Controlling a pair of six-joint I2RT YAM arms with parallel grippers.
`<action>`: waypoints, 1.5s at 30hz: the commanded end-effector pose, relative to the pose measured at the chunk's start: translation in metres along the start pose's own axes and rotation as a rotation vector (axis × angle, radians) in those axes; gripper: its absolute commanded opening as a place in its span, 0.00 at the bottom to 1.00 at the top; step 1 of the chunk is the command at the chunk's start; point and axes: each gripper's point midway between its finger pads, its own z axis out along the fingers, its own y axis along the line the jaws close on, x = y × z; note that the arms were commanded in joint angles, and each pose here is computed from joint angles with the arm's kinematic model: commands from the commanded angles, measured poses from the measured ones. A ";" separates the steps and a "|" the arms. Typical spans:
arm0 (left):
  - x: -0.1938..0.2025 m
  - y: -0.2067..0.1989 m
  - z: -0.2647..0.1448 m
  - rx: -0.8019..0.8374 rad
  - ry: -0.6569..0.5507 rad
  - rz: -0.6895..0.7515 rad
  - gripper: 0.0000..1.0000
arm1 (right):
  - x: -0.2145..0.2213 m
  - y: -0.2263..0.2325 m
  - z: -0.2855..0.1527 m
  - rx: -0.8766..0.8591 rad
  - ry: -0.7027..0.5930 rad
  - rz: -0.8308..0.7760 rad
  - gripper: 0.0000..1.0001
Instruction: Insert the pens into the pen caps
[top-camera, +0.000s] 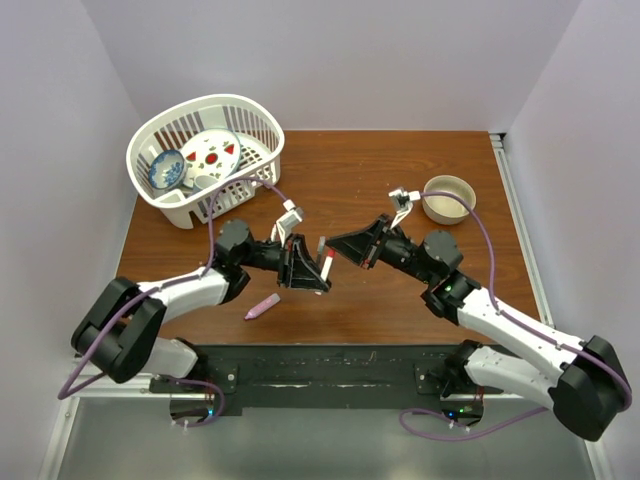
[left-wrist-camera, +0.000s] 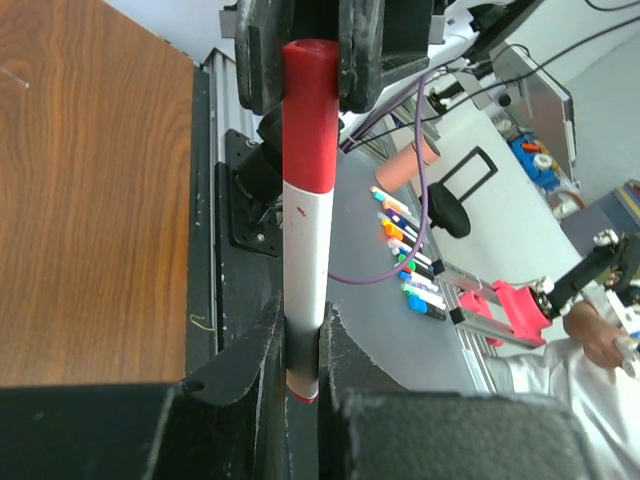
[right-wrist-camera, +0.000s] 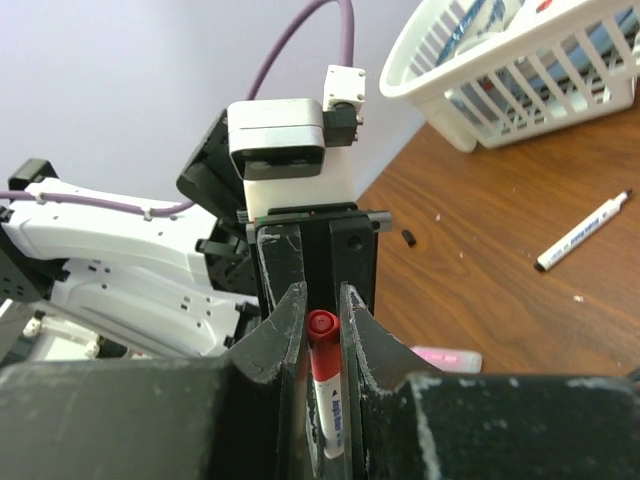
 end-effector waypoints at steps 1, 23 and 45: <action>-0.127 -0.007 -0.002 -0.099 -0.338 0.247 0.00 | 0.118 0.021 -0.038 -0.110 0.479 0.190 0.00; -0.038 0.174 -0.084 -1.049 -0.085 -0.075 0.00 | -0.046 -0.015 -0.055 0.548 -0.050 -0.136 0.82; 0.041 0.226 -0.088 -1.262 0.202 -0.314 0.16 | -0.038 -0.050 -0.074 0.688 -0.031 -0.239 0.88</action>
